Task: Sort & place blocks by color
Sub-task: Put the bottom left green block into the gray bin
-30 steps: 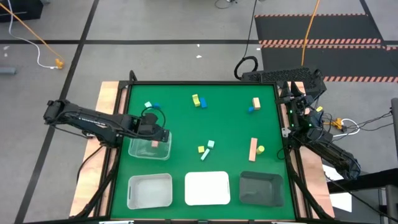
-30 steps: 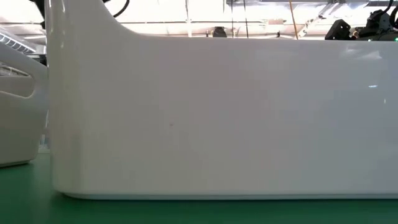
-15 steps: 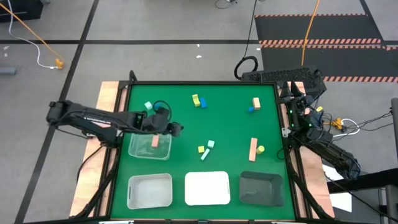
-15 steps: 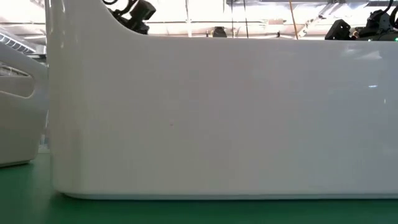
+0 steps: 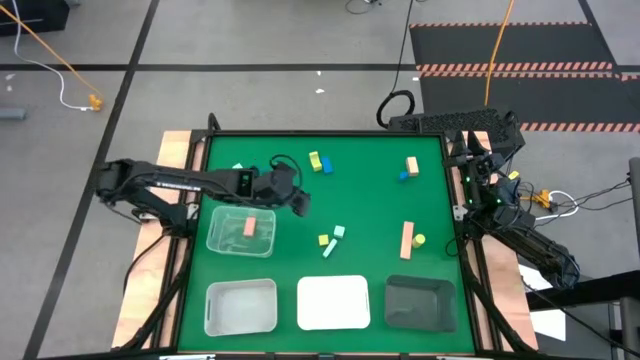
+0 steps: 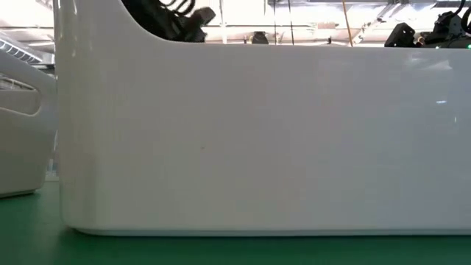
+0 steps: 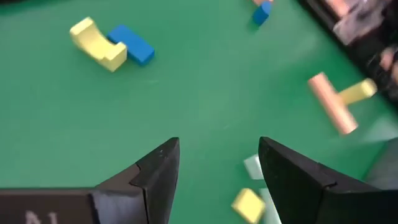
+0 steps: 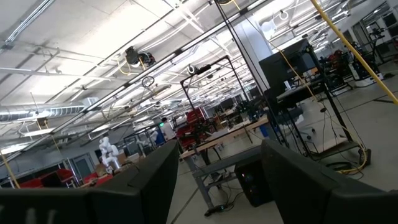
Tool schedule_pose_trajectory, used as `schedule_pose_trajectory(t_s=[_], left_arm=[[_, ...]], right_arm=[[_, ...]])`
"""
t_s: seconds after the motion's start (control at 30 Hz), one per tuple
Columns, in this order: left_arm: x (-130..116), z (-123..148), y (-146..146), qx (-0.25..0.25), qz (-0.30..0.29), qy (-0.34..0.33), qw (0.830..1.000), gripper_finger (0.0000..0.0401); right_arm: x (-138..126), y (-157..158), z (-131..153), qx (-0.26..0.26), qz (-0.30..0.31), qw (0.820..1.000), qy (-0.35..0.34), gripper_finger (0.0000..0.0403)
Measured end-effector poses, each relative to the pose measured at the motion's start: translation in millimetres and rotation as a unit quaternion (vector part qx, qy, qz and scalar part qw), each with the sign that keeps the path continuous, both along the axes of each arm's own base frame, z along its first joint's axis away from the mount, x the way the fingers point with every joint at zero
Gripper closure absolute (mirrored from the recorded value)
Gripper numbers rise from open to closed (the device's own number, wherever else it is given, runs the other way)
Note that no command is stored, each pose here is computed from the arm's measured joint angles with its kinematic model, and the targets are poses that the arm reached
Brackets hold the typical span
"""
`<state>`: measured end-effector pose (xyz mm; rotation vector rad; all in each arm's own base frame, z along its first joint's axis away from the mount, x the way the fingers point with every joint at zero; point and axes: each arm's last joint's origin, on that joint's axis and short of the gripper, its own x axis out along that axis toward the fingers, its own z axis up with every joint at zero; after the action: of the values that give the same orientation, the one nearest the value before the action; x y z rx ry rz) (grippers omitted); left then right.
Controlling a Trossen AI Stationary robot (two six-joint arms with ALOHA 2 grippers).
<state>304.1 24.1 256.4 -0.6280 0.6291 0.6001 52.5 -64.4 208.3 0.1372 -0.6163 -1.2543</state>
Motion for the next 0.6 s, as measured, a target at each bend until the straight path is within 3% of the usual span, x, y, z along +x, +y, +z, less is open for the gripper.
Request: schedule_pose_trajectory(t_s=[0.23,0.43,0.6], left_arm=[[34,-25,0,0.031,-0.108,0.060,0.992,0.0183],[49,-41,-14,0.060,-0.200,0.092,0.973,0.0182],[57,-55,-25,0.077,-0.234,0.105,0.963,0.0180]], right_arm=[[0,0,0,0.000,0.000,1.000,0.000,0.0180],[0,0,0,-0.001,0.000,1.000,-0.001,0.0180],[0,0,0,0.000,0.000,1.000,0.000,0.0180]])
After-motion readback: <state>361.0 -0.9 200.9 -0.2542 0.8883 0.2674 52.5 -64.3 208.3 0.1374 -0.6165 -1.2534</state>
